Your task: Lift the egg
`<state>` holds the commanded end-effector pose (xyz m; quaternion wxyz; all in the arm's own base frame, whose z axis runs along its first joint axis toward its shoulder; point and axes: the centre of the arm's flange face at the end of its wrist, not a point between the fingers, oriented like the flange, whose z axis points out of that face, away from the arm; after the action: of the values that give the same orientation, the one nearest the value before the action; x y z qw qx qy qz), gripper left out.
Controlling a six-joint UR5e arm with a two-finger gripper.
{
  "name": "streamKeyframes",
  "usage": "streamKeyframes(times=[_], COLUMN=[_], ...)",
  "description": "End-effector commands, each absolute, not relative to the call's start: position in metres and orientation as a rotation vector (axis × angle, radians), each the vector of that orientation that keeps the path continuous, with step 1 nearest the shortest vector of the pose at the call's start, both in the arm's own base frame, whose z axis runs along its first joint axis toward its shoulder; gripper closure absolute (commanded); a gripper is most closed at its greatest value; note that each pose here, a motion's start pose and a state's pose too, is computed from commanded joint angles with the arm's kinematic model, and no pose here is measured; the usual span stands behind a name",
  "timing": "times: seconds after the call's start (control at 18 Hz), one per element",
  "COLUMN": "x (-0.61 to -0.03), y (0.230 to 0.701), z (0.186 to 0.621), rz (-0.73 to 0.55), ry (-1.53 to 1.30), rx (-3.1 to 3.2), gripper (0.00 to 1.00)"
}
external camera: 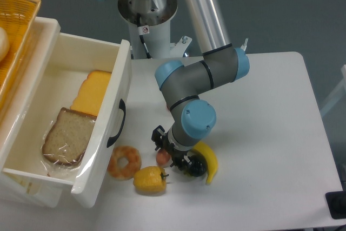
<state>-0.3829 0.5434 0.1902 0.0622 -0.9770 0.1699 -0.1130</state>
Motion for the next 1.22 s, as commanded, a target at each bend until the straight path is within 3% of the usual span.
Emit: streamKeyframes(times=[0.11,0.33,0.39,0.72,1.22], x=[-0.383,-0.385,-0.385,-0.387,-0.397], y=[0.543,0.544,0.544,0.543,0.529], z=[0.191,0.197,0.198,0.204,0.291], rz=[-0.340,-0.324,-0.321,-0.305,-0.024], ry=[0.516,0.530,0.544,0.587,0.865], rx=[-2.954,-2.944,-2.941,-2.927,-2.909], gripper=[0.54,0.70,0.79,0.85,0.85])
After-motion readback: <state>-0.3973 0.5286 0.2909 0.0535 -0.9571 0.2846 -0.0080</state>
